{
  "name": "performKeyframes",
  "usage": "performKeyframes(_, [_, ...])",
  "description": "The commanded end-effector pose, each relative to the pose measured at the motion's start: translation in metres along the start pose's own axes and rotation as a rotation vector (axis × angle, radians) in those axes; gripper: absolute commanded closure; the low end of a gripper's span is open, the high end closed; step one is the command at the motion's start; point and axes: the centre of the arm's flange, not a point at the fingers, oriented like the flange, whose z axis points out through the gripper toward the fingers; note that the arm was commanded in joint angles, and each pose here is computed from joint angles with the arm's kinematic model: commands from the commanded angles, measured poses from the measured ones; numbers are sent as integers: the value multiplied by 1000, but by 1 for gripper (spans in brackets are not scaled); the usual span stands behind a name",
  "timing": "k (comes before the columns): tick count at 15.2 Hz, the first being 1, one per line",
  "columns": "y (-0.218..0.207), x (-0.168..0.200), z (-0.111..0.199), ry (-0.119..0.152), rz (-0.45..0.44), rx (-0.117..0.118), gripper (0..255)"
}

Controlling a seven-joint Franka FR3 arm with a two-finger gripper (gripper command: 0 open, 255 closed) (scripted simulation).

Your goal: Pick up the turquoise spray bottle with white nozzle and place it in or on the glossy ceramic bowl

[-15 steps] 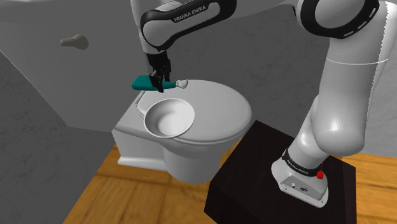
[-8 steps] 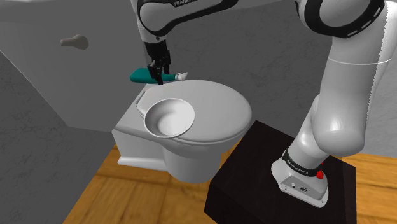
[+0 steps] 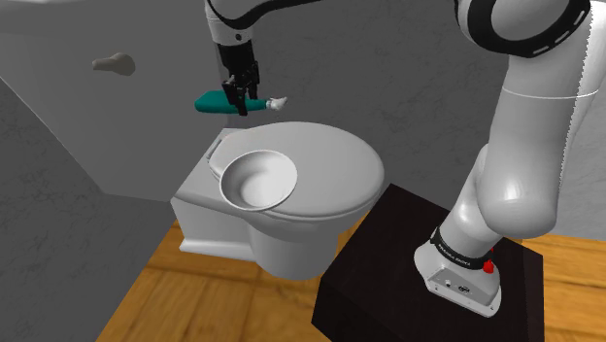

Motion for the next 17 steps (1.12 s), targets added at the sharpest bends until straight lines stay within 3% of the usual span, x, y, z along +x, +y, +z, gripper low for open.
performKeyframes(1, [-9, -10, -6, 0, 0, 0, 255])
performKeyframes(13, [-122, -121, -10, 0, 0, 0, 255])
performKeyframes(17, [-127, -123, 6, 0, 0, 0, 255])
